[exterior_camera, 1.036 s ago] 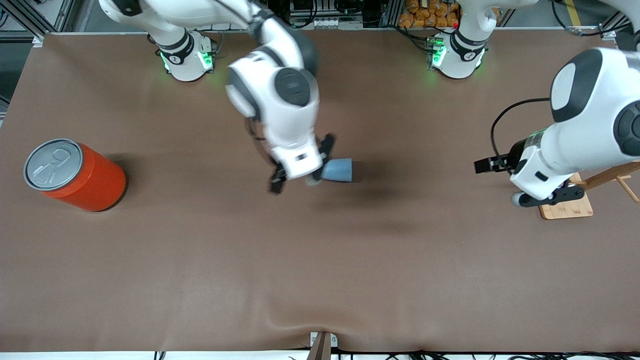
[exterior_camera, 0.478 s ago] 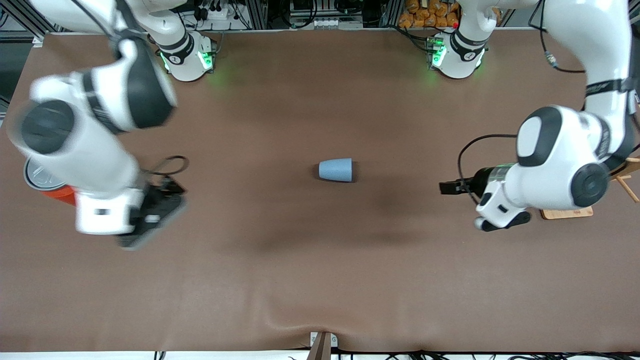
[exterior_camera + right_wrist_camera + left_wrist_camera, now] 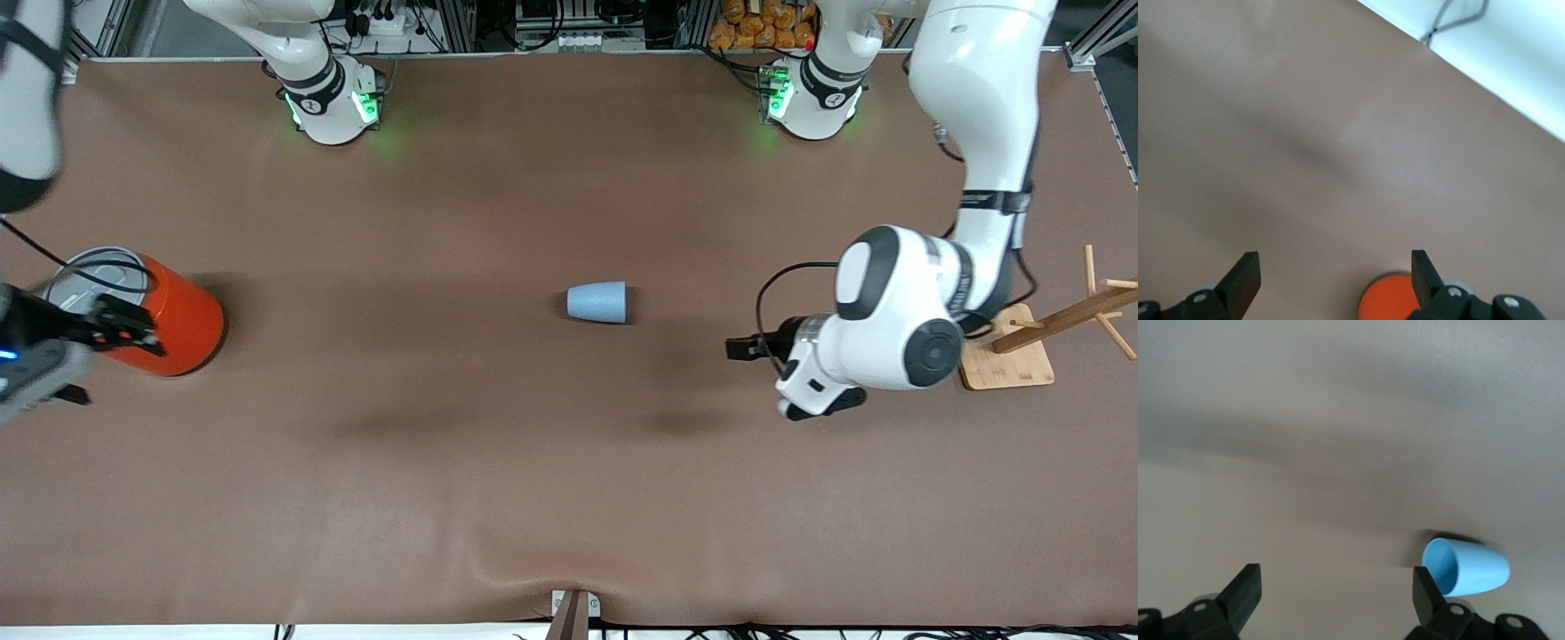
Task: Flip cup
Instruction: 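Withdraw the right gripper while the left gripper reaches the cup, then grasp the lying blue cup with the left gripper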
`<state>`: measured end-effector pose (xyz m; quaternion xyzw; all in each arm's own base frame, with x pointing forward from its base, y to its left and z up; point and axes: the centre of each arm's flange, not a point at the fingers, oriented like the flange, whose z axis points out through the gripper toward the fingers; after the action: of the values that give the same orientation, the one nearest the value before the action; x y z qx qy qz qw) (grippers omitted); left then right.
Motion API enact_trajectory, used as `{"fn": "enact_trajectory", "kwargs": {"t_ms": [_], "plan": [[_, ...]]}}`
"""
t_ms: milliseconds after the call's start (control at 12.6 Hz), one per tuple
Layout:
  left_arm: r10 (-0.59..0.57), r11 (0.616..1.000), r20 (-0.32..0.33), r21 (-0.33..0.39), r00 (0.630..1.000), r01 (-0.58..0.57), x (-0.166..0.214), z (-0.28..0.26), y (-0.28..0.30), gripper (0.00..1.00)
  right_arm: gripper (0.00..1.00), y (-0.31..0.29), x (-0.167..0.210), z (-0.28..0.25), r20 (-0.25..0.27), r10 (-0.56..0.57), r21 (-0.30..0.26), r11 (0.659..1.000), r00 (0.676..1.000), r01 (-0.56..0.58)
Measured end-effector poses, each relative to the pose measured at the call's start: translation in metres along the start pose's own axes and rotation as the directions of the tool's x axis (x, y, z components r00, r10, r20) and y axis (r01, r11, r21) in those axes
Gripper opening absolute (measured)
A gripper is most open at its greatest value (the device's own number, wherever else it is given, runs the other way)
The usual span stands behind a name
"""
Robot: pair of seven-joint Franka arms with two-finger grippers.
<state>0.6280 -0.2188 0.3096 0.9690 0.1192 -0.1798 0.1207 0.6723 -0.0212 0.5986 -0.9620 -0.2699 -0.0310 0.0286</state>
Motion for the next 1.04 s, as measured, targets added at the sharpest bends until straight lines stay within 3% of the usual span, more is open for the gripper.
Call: {"fn": "enact_trajectory", "kwargs": {"t_ms": [159, 239, 478, 558, 717, 876, 1036], "plan": [[-0.049, 0.991, 0.068, -0.118, 0.996, 0.056, 0.003, 0.027, -0.008, 1.0, 1.0, 0.004, -0.027, -0.024, 0.029, 0.19, 0.014, 0.982, 0.981, -0.19], [-0.068, 0.982, 0.114, -0.169, 0.991, 0.087, 0.003, 0.039, -0.011, 1.0, 1.0, 0.001, -0.036, -0.033, 0.043, 0.296, 0.013, 0.955, 0.954, -0.297], [-0.11, 0.945, 0.257, -0.274, 0.96, 0.181, -0.013, 0.085, 0.003, 1.0, 1.0, -0.026, -0.058, -0.047, 0.07, 0.611, 0.011, 0.79, 0.788, -0.614], [-0.113, 0.935, 0.282, -0.293, 0.953, 0.198, -0.019, 0.099, 0.015, 1.0, 1.0, -0.039, -0.063, -0.051, 0.075, 0.643, 0.009, 0.764, 0.762, -0.645], [-0.13, 0.917, 0.301, -0.326, 0.945, 0.23, -0.026, 0.118, 0.034, 1.0, 1.0, -0.056, -0.078, -0.057, 0.061, 0.663, 0.011, 0.747, 0.746, -0.665], [-0.167, 0.9, 0.287, -0.346, 0.943, 0.265, -0.026, 0.137, 0.044, 1.0, 1.0, -0.069, -0.104, -0.056, 0.03, 0.675, 0.018, 0.737, 0.737, -0.676], [-0.2, 0.895, 0.269, -0.34, 0.942, 0.287, -0.027, 0.156, 0.051, 1.0, 1.0, -0.085, -0.128, -0.056, 0.032, 0.679, 0.018, 0.734, 0.734, -0.679]]}}
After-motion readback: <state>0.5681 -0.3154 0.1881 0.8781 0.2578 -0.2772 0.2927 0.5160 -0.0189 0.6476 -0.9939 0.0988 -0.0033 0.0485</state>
